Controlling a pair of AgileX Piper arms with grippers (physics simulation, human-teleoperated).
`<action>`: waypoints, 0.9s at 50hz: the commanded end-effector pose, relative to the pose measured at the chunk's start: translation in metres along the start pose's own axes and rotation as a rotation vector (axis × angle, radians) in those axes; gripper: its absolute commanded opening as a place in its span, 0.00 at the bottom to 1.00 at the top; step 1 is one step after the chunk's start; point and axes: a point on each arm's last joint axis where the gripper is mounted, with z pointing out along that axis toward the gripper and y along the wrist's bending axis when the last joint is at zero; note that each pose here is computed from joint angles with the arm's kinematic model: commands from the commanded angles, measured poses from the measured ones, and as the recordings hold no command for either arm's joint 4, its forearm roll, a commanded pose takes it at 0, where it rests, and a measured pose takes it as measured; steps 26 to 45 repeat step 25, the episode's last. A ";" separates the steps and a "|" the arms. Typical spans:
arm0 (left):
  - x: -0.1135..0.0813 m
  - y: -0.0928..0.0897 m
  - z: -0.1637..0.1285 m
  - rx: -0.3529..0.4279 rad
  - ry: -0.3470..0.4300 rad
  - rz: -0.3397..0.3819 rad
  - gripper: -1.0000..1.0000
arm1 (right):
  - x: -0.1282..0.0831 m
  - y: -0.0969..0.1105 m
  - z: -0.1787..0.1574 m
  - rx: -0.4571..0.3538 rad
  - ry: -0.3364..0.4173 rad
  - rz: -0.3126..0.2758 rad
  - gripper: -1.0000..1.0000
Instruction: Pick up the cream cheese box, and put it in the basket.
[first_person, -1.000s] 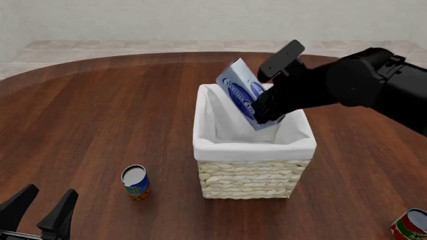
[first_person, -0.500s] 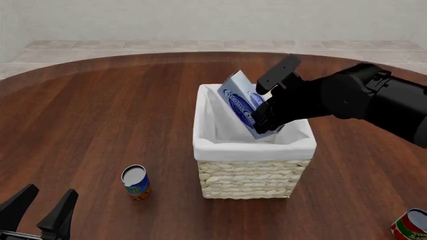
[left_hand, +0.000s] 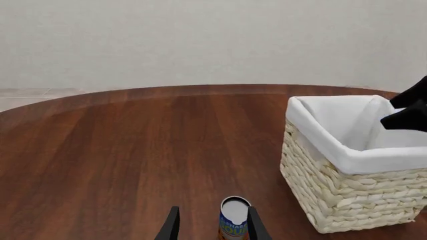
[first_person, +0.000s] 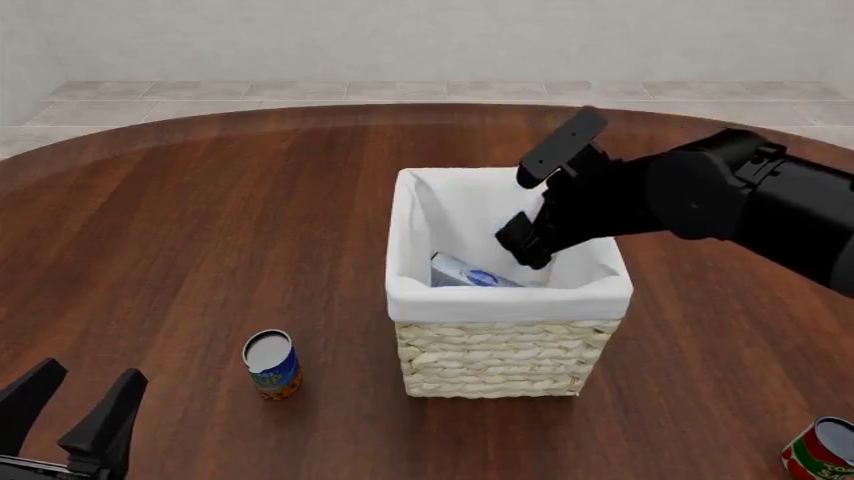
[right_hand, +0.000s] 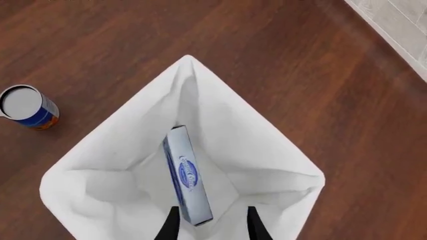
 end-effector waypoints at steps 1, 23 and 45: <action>-0.001 0.000 0.000 0.000 0.000 0.001 1.00 | -0.001 0.000 -0.002 0.003 -0.009 -0.009 1.00; 0.004 0.000 0.000 0.000 -0.005 0.004 1.00 | 0.005 0.021 -0.087 0.018 -0.232 -0.027 1.00; 0.004 0.000 0.000 0.003 -0.005 0.005 1.00 | 0.007 0.020 -0.098 0.027 -0.259 -0.025 1.00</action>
